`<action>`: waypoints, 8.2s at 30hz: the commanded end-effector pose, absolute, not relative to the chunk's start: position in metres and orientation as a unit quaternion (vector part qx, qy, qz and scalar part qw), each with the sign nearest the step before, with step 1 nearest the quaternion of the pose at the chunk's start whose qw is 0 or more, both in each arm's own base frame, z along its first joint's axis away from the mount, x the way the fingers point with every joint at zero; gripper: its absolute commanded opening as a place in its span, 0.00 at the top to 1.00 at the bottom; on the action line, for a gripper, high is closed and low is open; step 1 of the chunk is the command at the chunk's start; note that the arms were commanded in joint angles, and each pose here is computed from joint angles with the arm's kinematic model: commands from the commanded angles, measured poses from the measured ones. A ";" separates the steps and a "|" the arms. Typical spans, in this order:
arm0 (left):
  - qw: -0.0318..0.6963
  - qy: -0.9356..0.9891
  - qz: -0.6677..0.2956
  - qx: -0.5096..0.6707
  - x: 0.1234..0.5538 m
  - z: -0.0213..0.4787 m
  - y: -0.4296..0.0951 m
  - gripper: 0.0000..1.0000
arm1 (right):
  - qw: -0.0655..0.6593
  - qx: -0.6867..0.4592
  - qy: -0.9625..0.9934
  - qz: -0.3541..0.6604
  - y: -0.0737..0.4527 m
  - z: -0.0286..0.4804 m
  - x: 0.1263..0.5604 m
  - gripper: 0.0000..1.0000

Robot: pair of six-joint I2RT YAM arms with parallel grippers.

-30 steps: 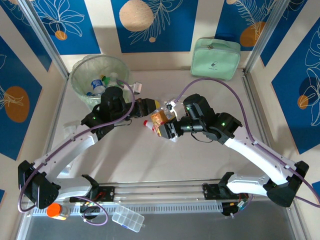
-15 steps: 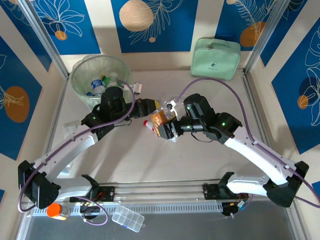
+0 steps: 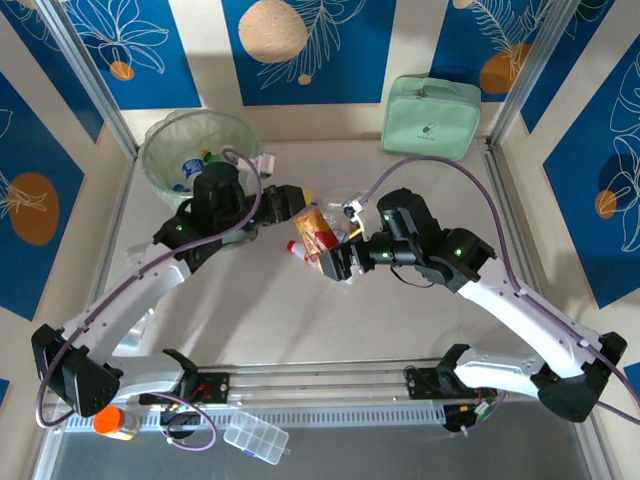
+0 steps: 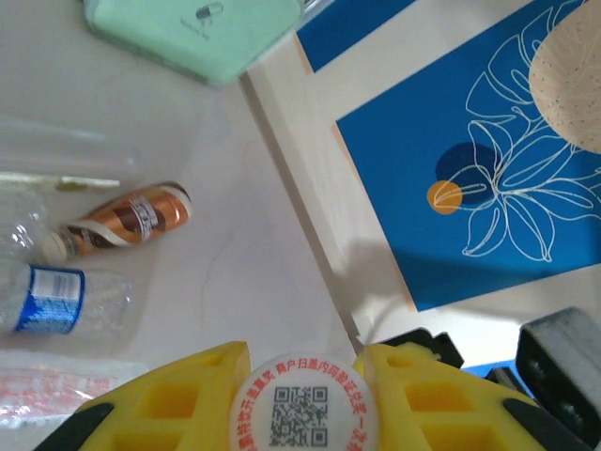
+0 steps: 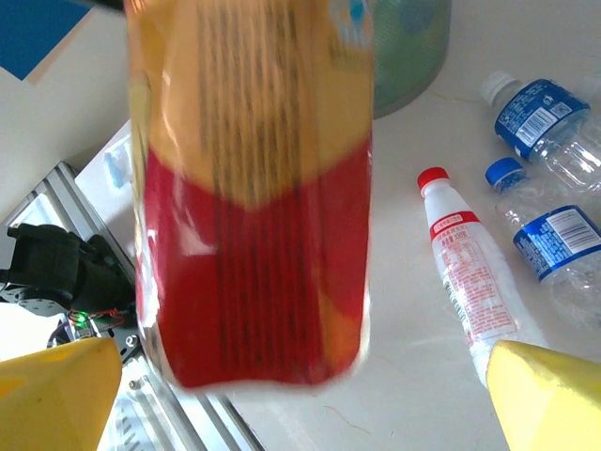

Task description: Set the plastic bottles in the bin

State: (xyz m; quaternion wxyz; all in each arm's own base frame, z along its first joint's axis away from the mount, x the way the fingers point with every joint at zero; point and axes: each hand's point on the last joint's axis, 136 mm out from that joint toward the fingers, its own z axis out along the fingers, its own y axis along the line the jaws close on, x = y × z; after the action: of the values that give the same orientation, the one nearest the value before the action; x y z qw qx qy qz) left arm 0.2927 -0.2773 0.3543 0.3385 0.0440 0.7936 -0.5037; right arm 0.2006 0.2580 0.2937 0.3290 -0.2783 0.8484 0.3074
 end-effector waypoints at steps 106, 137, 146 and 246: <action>0.354 0.887 -0.292 -0.050 0.250 0.320 -0.152 0.41 | 0.101 -0.186 0.966 0.150 0.238 0.104 0.278 0.06; 0.337 0.906 -0.250 -0.052 0.223 0.312 -0.128 0.40 | 0.052 -0.295 0.950 0.091 0.296 0.031 0.244 0.37; 0.340 0.904 -0.252 -0.060 0.227 0.310 -0.129 0.39 | 0.063 -0.308 0.940 0.130 0.301 0.053 0.218 0.51; 0.499 0.729 -0.253 -0.395 0.435 0.375 -0.041 1.00 | 0.318 -0.204 0.822 0.425 0.224 0.361 0.185 0.08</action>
State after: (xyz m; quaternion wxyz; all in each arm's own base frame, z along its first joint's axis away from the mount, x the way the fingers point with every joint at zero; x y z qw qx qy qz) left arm 0.4249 -0.0549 0.3934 0.5119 -0.3566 0.7259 -0.2895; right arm 0.1943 0.2292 0.3560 0.3171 -0.1916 0.8227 0.4313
